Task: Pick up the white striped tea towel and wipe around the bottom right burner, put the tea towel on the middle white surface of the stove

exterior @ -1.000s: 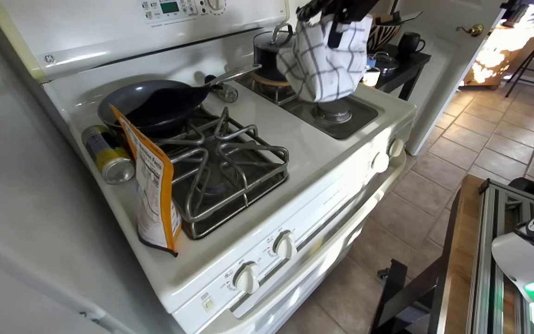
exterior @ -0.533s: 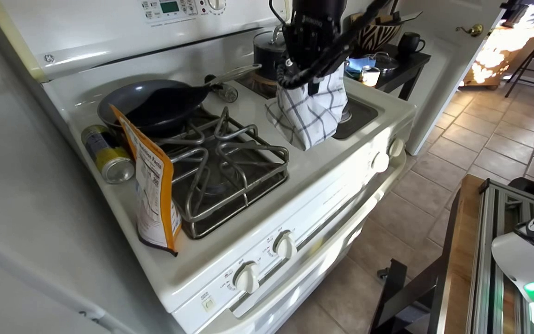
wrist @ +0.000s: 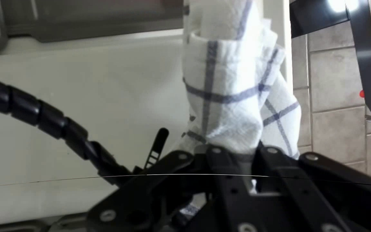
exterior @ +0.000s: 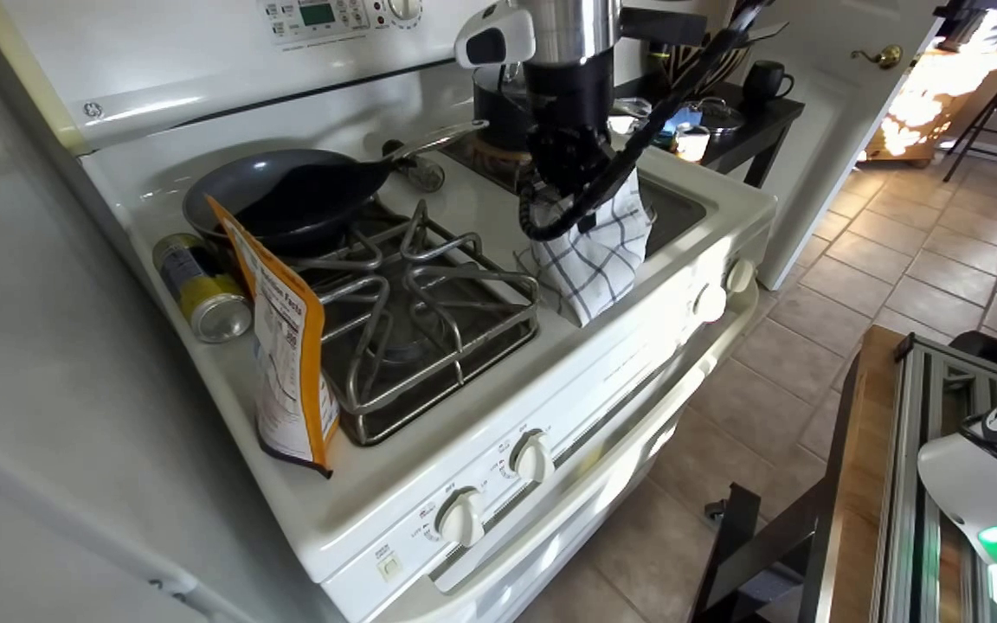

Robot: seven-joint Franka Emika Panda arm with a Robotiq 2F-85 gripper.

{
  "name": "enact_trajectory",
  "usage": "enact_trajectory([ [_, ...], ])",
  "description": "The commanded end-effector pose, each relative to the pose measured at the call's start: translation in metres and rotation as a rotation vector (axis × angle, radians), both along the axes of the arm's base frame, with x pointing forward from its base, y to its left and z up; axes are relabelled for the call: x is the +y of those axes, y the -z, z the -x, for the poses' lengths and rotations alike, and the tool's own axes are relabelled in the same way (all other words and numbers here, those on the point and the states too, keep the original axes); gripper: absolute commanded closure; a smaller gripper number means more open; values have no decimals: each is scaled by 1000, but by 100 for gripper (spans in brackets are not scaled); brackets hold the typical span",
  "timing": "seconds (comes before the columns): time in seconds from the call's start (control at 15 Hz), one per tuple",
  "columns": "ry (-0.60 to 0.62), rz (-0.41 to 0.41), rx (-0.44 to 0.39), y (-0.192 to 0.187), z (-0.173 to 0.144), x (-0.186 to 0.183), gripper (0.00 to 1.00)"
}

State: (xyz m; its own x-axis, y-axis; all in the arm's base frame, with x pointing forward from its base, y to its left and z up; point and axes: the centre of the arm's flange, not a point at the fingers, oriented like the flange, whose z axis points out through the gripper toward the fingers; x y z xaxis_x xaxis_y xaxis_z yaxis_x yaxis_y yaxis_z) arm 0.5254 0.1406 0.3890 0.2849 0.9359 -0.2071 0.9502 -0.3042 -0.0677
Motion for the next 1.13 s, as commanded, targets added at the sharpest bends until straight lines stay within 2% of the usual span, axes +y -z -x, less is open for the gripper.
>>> enact_trajectory([
  [0.0, 37, 48, 24, 20, -10, 8, 61],
  [0.07, 52, 44, 15, 27, -12, 8, 60],
  [0.27, 105, 16, -29, 24, -15, 1, 38],
  [0.53, 224, 10, -177, -23, -17, -26, 6],
  [0.6, 242, 11, -194, -39, -14, -32, 1],
  [0.73, 237, -33, -239, -76, 2, -42, 0],
  [0.93, 268, -105, -401, -127, 31, -51, 0],
  [1.0, 247, -60, -322, -106, -6, -42, 0],
  [1.07, 247, -66, -348, -120, 1, -43, 0],
])
